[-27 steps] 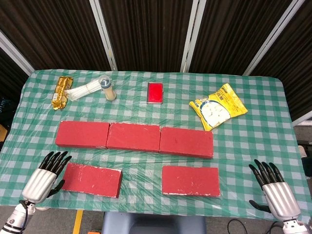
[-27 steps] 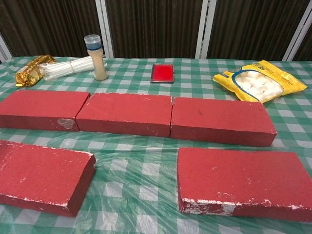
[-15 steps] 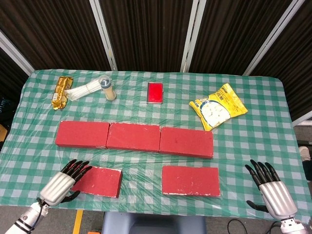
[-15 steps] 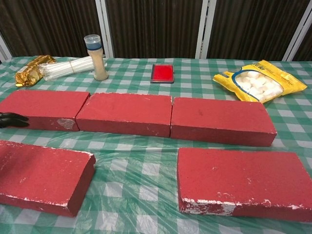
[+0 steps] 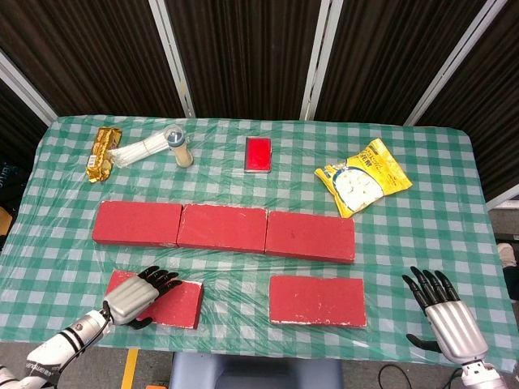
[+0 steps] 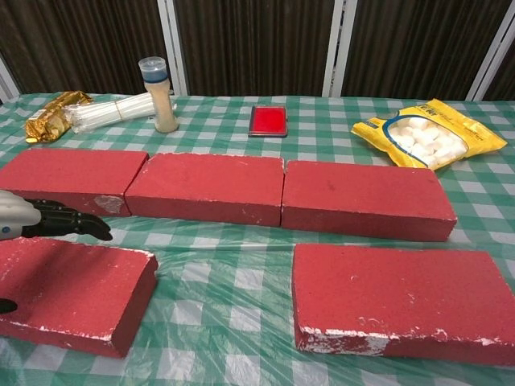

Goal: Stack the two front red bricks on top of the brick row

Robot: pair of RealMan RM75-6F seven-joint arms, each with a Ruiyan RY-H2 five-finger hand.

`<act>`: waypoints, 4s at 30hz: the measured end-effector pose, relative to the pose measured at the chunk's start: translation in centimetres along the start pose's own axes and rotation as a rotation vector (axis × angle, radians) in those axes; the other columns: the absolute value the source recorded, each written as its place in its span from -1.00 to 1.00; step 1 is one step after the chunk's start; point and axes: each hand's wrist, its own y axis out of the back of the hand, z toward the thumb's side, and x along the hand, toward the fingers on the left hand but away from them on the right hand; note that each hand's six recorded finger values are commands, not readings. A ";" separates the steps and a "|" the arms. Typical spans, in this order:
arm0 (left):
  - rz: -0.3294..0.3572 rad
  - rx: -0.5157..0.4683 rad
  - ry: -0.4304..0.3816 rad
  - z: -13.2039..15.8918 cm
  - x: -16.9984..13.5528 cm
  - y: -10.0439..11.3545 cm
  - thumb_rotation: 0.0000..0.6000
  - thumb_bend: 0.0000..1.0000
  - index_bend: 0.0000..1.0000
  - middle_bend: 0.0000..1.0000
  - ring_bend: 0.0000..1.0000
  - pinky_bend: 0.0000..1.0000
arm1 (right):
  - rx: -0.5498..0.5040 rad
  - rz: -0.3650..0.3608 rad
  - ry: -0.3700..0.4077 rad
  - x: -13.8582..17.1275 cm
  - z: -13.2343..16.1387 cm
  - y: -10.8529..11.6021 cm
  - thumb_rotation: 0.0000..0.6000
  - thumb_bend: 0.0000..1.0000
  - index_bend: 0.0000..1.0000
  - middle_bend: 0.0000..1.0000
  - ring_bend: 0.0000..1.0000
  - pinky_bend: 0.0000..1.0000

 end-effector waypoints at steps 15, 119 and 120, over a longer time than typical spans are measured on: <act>-0.094 -0.024 0.056 -0.9 0.2 0.2 1.00 -0.35 -1.00 -1.00 -1.00 -1.00 | -0.001 -0.003 -0.003 0.0 0.0 0.1 0.87 -0.65 -1.00 -1.00 -1.00 -1.00; -0.172 0.018 0.104 -2.9 1.2 -3.3 1.00 -0.33 -0.64 0.04 -0.15 0.31 | 0.007 -0.006 -0.019 0.4 0.0 -0.1 0.87 -0.65 -1.00 -1.00 -1.00 -1.00; -0.176 0.016 0.106 -3.0 1.2 -3.4 1.00 -0.32 -0.51 0.19 -0.01 0.42 | 0.007 -0.005 -0.019 0.4 0.0 -0.1 0.87 -0.65 -1.00 -1.00 -1.00 -1.00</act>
